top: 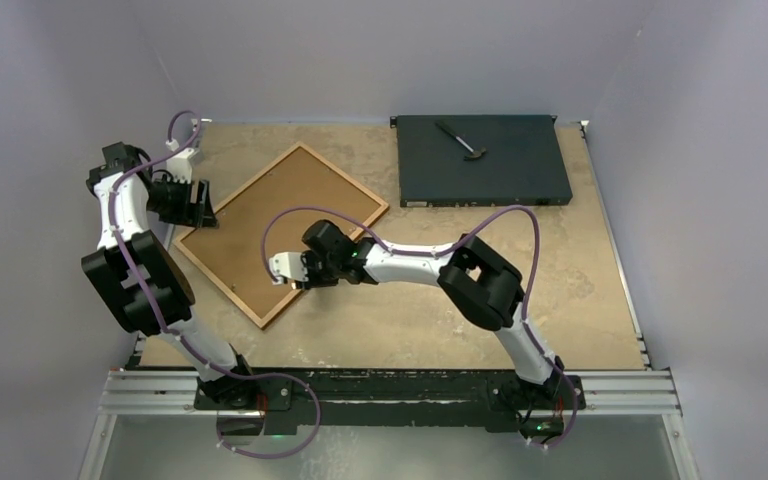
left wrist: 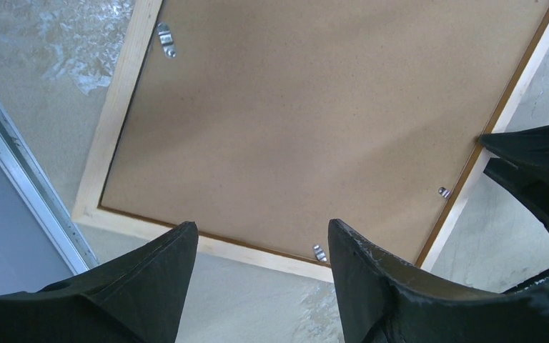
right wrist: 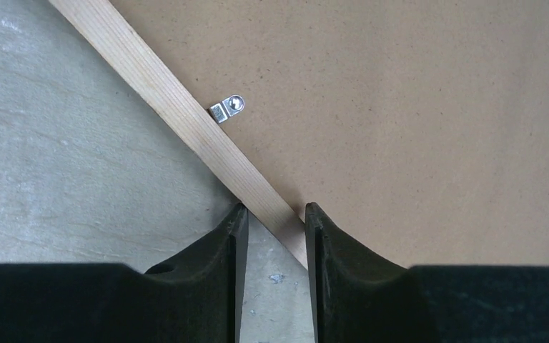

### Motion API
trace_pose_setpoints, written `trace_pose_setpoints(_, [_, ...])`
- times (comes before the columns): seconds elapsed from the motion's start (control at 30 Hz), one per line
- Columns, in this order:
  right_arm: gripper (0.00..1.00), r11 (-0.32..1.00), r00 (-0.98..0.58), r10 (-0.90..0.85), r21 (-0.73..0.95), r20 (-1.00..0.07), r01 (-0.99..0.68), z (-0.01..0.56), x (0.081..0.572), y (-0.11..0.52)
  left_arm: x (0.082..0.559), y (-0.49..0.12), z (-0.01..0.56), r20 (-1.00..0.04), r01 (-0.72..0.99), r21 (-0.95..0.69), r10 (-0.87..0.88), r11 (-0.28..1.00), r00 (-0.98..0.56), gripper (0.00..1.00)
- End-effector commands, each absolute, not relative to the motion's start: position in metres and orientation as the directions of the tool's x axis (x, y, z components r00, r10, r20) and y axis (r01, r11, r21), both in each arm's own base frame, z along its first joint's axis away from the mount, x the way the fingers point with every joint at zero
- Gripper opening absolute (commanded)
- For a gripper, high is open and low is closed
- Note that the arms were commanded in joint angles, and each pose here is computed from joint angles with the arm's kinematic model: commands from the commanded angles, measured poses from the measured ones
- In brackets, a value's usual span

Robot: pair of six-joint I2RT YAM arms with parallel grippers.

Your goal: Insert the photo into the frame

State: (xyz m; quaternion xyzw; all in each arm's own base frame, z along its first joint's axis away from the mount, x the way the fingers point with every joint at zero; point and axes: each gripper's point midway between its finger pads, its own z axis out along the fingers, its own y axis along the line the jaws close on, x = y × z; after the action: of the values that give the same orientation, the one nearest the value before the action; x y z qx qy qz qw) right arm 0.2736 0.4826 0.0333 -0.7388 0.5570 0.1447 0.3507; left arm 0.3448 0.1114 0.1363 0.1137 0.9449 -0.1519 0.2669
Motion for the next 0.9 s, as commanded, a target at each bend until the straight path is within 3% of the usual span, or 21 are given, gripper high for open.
trace_pose_setpoints(0.0, [0.26,-0.011,0.249,-0.732,-0.354,-0.634,-0.935,0.041,0.285,0.479,0.340,0.111,0.153,-0.576,0.315,-0.193,0.153,0.929,-0.803,0.65])
trace_pose_setpoints(0.1, [0.13,0.069,0.177,-0.722,-0.324,-0.669,-0.944,0.045,0.283,0.476,0.337,0.108,0.153,-0.577,0.328,-0.197,0.161,0.924,-0.801,0.65])
trace_pose_setpoints(0.23, [0.02,0.159,0.056,-0.710,-0.237,-0.702,-0.958,0.044,0.267,0.478,0.329,0.102,0.149,-0.571,0.385,-0.201,0.211,0.901,-0.793,0.65])
trace_pose_setpoints(0.43, [0.00,0.169,-0.051,-0.639,-0.075,-0.767,-0.983,0.060,0.231,0.512,0.308,0.079,0.157,-0.619,0.586,-0.202,0.361,0.785,-0.697,0.67])
trace_pose_setpoints(0.6, [0.00,0.139,-0.096,-0.598,0.015,-0.796,-0.990,0.089,0.225,0.537,0.269,0.044,0.159,-0.692,0.800,-0.171,0.508,0.575,-0.513,0.71])
trace_pose_setpoints(0.87, [0.00,0.093,-0.077,-0.585,0.028,-0.808,-0.995,0.101,0.235,0.556,0.227,0.028,0.127,-0.687,0.911,-0.093,0.636,0.403,-0.351,0.76])
